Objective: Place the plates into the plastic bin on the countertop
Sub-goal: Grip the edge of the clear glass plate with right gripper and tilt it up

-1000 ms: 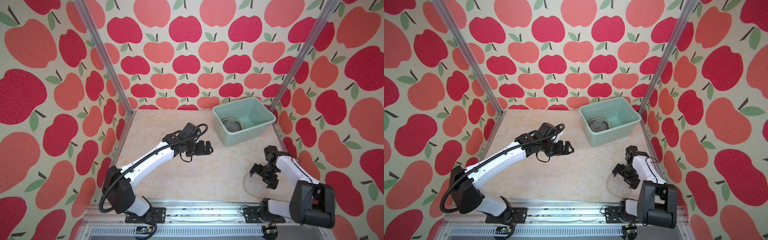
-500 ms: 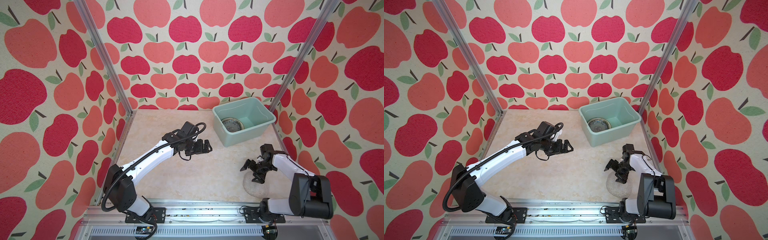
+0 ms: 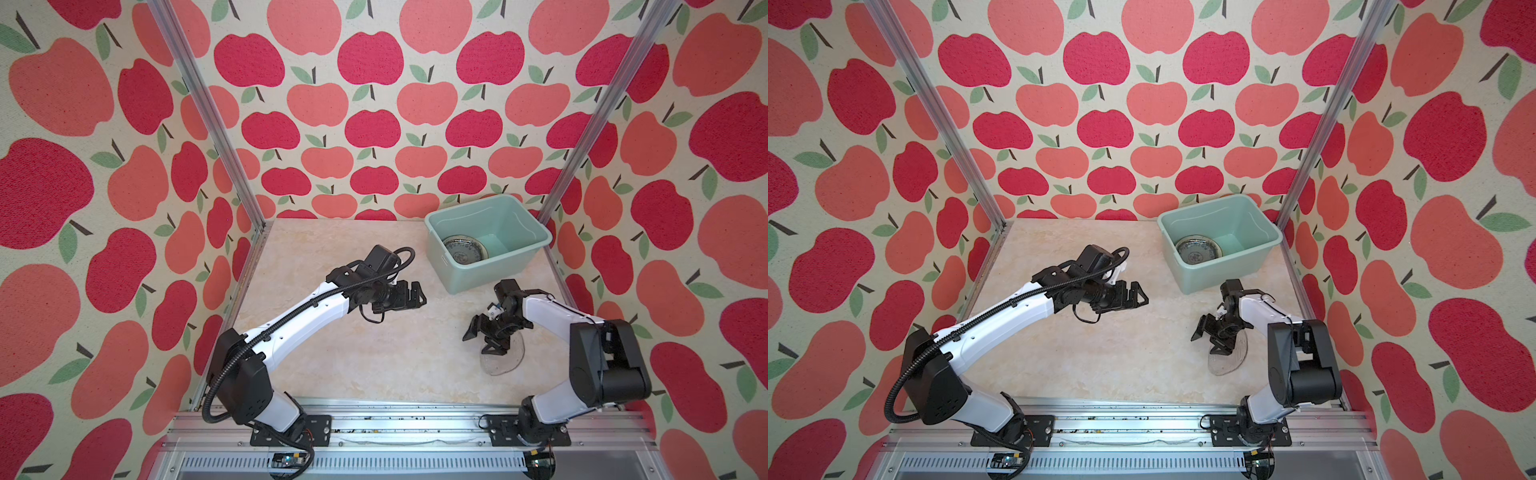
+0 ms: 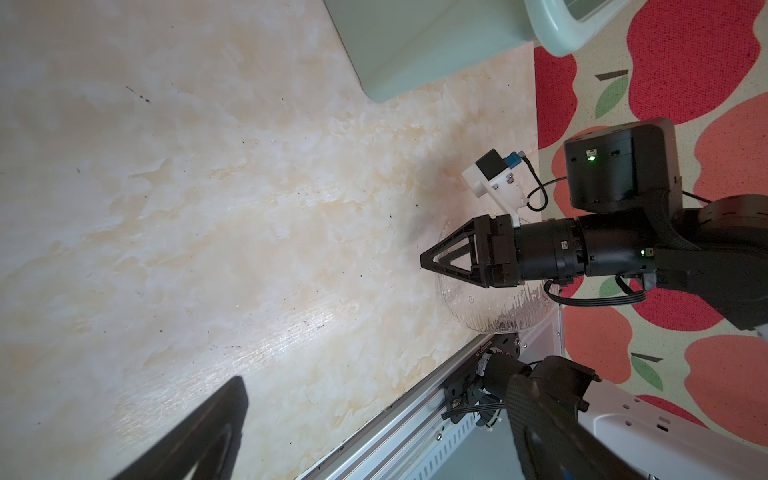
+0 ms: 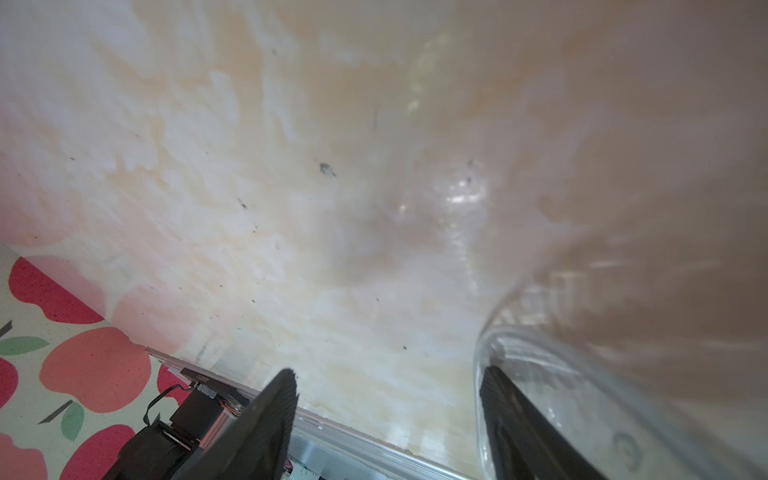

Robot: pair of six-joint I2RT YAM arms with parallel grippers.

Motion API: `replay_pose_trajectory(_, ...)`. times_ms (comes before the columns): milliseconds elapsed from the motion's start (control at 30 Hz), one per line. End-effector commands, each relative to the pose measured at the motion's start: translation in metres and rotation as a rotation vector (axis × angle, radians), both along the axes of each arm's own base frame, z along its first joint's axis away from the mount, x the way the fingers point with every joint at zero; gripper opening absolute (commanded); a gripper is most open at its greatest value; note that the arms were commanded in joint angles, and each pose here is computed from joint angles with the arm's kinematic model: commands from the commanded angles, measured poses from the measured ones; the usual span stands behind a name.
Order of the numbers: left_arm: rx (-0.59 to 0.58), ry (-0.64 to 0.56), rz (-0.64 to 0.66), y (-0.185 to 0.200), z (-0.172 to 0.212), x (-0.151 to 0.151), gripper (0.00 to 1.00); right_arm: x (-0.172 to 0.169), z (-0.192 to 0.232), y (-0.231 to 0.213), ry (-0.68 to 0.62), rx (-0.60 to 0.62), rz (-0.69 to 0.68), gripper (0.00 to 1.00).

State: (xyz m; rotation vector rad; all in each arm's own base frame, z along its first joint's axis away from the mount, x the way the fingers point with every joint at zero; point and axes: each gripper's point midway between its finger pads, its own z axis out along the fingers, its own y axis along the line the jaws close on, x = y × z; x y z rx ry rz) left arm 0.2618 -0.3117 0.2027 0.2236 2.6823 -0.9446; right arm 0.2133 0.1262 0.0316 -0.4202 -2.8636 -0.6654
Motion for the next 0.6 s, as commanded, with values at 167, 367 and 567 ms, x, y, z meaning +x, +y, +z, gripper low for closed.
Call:
replay_pose_trajectory(167,0.019,-0.008,0.023,0.010,0.001,-0.005,0.99,0.024,0.002,0.026,-0.068,0.034,0.098,0.73)
replay_pose_trajectory(367,0.020,-0.015,0.031,0.012,0.004,-0.005,0.99,0.042,0.013,0.053,-0.118,0.125,0.166,0.73)
replay_pose_trajectory(567,0.021,-0.022,0.036,0.012,0.007,-0.003,0.99,0.046,0.018,0.058,-0.134,0.119,0.200,0.73)
